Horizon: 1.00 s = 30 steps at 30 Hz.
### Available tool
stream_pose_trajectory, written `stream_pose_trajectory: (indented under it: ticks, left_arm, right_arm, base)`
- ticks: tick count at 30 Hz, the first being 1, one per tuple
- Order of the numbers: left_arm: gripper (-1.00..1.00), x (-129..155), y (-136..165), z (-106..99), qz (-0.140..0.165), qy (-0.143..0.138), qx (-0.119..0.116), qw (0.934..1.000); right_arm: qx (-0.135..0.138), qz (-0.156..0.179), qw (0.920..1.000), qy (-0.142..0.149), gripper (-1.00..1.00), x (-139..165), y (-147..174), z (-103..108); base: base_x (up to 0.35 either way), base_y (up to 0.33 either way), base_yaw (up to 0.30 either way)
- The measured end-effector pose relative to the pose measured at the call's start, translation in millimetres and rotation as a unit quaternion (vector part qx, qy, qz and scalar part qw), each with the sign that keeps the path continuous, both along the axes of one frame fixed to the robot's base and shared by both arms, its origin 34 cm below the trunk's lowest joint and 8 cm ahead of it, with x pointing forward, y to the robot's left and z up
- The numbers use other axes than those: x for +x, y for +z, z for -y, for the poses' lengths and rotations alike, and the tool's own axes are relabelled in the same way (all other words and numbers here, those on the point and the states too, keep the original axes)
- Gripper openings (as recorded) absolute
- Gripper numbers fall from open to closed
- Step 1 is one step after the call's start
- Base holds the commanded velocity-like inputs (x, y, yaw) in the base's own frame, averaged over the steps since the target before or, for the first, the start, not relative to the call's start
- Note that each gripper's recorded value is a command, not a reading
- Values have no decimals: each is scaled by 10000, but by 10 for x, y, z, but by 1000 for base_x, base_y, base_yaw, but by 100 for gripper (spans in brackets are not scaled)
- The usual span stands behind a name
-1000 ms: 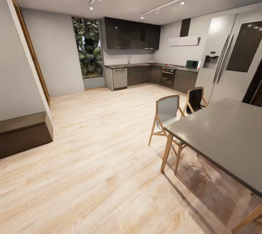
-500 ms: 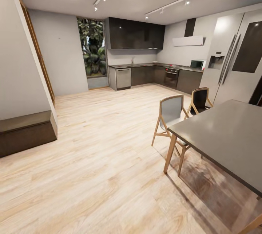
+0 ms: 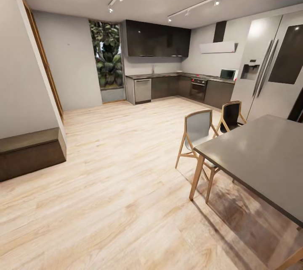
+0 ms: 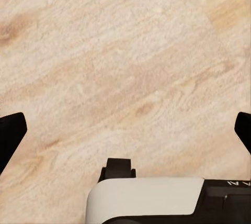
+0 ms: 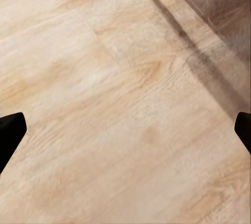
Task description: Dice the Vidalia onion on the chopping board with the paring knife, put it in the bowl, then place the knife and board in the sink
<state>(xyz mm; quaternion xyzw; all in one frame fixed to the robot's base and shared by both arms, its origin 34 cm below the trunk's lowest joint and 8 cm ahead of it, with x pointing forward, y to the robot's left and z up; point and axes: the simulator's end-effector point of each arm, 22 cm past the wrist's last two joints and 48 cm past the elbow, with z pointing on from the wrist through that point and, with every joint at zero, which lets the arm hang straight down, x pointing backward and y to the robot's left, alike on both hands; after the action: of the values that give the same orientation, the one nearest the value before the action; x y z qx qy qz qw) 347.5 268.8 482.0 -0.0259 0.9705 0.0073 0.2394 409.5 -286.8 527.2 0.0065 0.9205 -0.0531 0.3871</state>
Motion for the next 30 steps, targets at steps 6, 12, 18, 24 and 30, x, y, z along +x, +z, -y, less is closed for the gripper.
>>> stream_pose_trajectory:
  ticks: [6, 12, 18, 24, 30]
  left_arm:
    - [100, -20, -7, -30, -13, 22, 18, 10000]
    - [100, -34, -9, -119, -14, 233, 23, 9997]
    - [100, -39, -10, -122, -16, 257, 17, 9997]
    - [100, -90, -33, -103, -74, 264, 2, 9996]
    - [100, -158, -63, -81, -151, 267, -13, 9995]
  right_arm:
    - [31, 133, 9999, 10, 100, 23, 33, -49]
    - [26, 156, 9999, 3, 100, 26, 40, -43]
    - [21, 154, 9999, 2, 100, 22, 39, -37]
    - [4, 149, 9999, 3, 100, 18, 37, -14]
    - [-12, 171, 9999, 4, 100, 25, 45, 7]
  base:
    - [35, 173, 130]
    - [103, 266, 248]
    - [183, 235, 254]
    - [259, 159, 235]
    - [311, 26, 56]
